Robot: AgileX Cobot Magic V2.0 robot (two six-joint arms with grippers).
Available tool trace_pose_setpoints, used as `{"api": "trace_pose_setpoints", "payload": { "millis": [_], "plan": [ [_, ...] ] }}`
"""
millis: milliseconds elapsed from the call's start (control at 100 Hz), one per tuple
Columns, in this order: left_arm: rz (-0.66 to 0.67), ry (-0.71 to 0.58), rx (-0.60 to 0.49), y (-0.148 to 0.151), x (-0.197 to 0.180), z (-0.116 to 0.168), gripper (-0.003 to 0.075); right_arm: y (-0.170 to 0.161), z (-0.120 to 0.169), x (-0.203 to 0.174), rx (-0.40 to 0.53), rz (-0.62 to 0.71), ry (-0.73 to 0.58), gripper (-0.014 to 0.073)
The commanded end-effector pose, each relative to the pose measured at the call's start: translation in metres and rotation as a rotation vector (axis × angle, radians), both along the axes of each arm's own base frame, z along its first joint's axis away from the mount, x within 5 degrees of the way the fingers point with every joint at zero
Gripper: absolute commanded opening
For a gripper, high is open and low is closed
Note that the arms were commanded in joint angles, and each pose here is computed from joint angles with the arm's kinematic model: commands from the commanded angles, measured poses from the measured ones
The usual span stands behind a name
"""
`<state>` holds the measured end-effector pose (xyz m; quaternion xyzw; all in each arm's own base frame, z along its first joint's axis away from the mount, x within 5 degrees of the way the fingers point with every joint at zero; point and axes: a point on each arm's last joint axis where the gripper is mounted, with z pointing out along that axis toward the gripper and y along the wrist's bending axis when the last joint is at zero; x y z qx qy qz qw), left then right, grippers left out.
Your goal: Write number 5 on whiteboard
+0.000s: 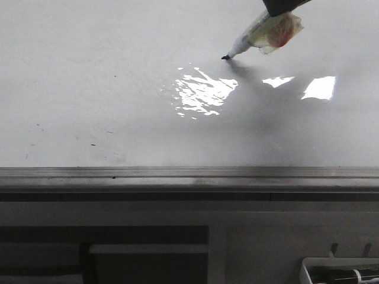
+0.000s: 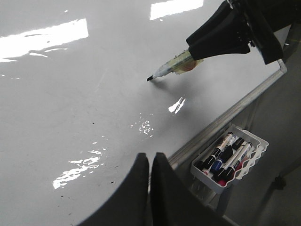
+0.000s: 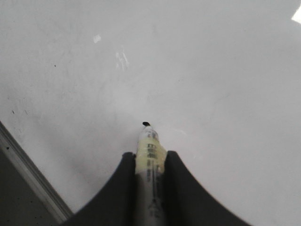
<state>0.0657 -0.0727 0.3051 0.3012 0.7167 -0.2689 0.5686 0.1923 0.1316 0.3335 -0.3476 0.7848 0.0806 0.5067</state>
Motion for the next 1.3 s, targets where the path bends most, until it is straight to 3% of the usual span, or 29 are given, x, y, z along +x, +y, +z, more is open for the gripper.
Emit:
{"api": "trace_pose_setpoints", "payload": {
  "millis": [0, 250, 430, 810, 1060, 1290],
  "plan": [
    [0.015, -0.054, -0.091, 0.0, 0.001, 0.016, -0.002, -0.003, 0.013, 0.0, 0.032, -0.01, -0.032, -0.0058],
    [0.015, -0.054, -0.091, 0.0, 0.001, 0.016, -0.002, 0.006, -0.004, -0.011, 0.005, 0.035, 0.07, -0.0058],
    [0.015, -0.054, -0.091, 0.0, 0.001, 0.016, -0.002, 0.008, -0.008, -0.014, -0.018, 0.055, 0.071, -0.0058],
    [0.015, -0.054, -0.091, 0.0, 0.001, 0.016, -0.002, -0.029, -0.005, -0.015, -0.066, -0.108, 0.139, -0.0058],
    [0.016, -0.057, -0.094, 0.0, 0.002, 0.016, -0.002, -0.004, -0.024, -0.024, 0.042, -0.021, 0.216, -0.0058],
    [0.019, -0.068, -0.106, 0.0, 0.002, 0.018, -0.002, 0.022, -0.03, -0.013, 0.047, 0.038, 0.212, -0.0058]
  ]
}}
